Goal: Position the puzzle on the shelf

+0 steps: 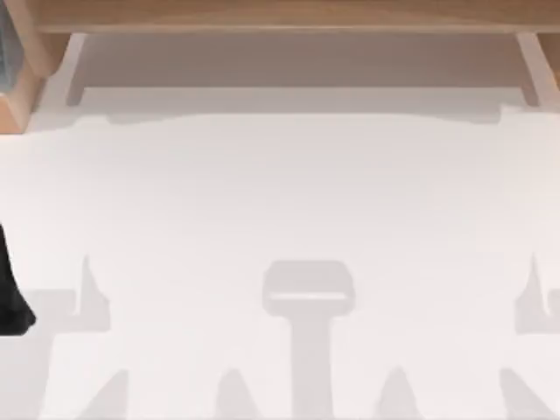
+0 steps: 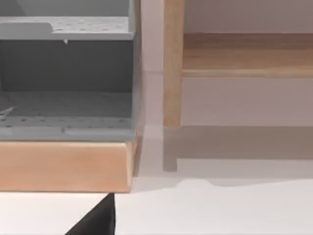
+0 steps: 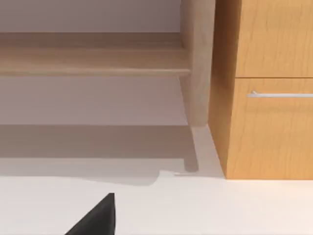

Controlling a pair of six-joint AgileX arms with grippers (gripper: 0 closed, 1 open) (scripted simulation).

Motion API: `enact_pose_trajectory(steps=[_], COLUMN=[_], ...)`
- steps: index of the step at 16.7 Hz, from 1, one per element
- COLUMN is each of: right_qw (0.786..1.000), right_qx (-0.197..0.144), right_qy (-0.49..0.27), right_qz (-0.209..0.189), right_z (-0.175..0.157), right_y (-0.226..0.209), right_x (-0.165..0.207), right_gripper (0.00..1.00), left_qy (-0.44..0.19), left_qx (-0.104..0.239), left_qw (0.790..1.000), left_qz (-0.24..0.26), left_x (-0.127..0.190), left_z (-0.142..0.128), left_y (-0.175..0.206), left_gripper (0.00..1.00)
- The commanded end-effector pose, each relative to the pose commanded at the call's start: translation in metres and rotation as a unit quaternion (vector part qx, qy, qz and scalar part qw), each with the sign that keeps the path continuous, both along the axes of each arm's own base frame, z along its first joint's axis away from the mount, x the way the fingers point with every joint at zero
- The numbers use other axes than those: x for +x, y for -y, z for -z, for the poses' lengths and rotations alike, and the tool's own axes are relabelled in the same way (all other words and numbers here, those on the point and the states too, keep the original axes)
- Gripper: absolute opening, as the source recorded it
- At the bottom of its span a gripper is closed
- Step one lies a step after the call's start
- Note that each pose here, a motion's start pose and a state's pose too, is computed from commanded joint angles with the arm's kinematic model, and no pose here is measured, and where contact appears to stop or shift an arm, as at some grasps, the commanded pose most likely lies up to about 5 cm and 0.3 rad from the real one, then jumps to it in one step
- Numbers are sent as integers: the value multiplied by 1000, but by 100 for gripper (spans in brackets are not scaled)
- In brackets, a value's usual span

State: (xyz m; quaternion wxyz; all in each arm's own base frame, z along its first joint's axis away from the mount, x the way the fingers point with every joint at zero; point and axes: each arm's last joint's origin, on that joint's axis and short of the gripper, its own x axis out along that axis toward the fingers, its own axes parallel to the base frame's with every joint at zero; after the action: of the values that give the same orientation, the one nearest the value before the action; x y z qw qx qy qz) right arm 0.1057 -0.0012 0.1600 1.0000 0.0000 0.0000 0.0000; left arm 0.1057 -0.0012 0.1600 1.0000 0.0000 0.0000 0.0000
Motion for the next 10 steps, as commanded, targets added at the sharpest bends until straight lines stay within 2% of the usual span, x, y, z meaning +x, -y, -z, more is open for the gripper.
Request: enact_pose_trajectory(steps=[3,5,7,10], right_qw=[1000,999,997,984], right_qx=[-5,-30,-72,-162], right_qy=[2,13,27,44], right_qz=[3,14,31,60], right_z=[-2,-14,-33,-69], right_y=[1,3,7,15], right_x=[0,1,5,21], right_gripper=[100,100,100,100], left_qy=[0,0,0,0], left_qx=[0,0,0,0], left_qw=[1000,1000,1000,1000], left_qz=[0,0,0,0], left_x=[0,0,0,0], left_z=[0,0,0,0], left_y=[0,0,0,0], left_gripper=[100,100,100,100])
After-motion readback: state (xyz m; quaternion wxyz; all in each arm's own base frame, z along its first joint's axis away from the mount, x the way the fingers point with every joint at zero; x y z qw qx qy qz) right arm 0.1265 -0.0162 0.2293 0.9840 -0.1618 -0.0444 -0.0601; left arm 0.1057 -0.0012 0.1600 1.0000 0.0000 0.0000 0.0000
